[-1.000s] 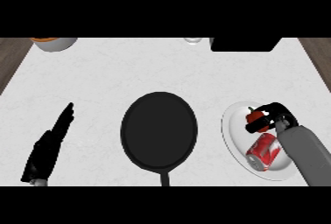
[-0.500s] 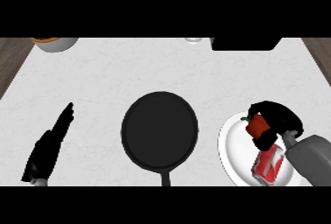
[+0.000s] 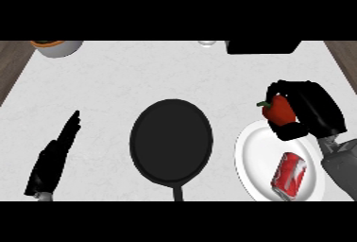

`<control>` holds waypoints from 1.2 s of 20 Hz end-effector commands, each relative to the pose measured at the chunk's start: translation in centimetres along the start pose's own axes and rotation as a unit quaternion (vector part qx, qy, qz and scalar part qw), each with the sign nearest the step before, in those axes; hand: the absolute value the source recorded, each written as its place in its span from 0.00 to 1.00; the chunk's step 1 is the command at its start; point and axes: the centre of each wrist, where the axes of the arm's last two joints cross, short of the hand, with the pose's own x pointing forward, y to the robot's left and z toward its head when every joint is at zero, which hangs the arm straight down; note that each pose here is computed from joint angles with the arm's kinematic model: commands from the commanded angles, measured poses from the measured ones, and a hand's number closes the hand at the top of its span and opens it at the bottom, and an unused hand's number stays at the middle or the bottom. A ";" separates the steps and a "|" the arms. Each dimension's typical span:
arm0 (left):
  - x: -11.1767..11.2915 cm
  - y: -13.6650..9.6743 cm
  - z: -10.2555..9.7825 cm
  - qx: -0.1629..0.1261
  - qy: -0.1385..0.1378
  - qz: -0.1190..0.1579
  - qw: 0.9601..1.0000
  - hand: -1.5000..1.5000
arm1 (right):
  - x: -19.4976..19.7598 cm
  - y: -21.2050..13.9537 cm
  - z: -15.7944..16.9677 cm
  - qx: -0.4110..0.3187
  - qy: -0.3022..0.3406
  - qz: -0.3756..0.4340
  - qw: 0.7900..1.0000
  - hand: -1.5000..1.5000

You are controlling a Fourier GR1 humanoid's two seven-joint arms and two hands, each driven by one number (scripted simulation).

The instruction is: Pick the bell pepper from the plate and place it in the pan

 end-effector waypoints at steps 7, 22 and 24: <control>0.0 0.3 -0.6 -0.002 -0.011 0.000 1.000 0.50 | 8.3 -0.3 -2.6 -0.043 -0.088 -0.100 0.990 1.00; 0.8 -0.8 -2.1 -0.018 -0.014 -0.014 1.000 0.50 | 19.4 9.9 -9.6 0.084 -0.076 -0.142 0.983 1.00; 1.1 -0.7 0.0 -0.028 -0.019 -0.011 0.999 0.50 | 18.7 12.3 -9.3 0.088 -0.067 -0.110 0.988 1.00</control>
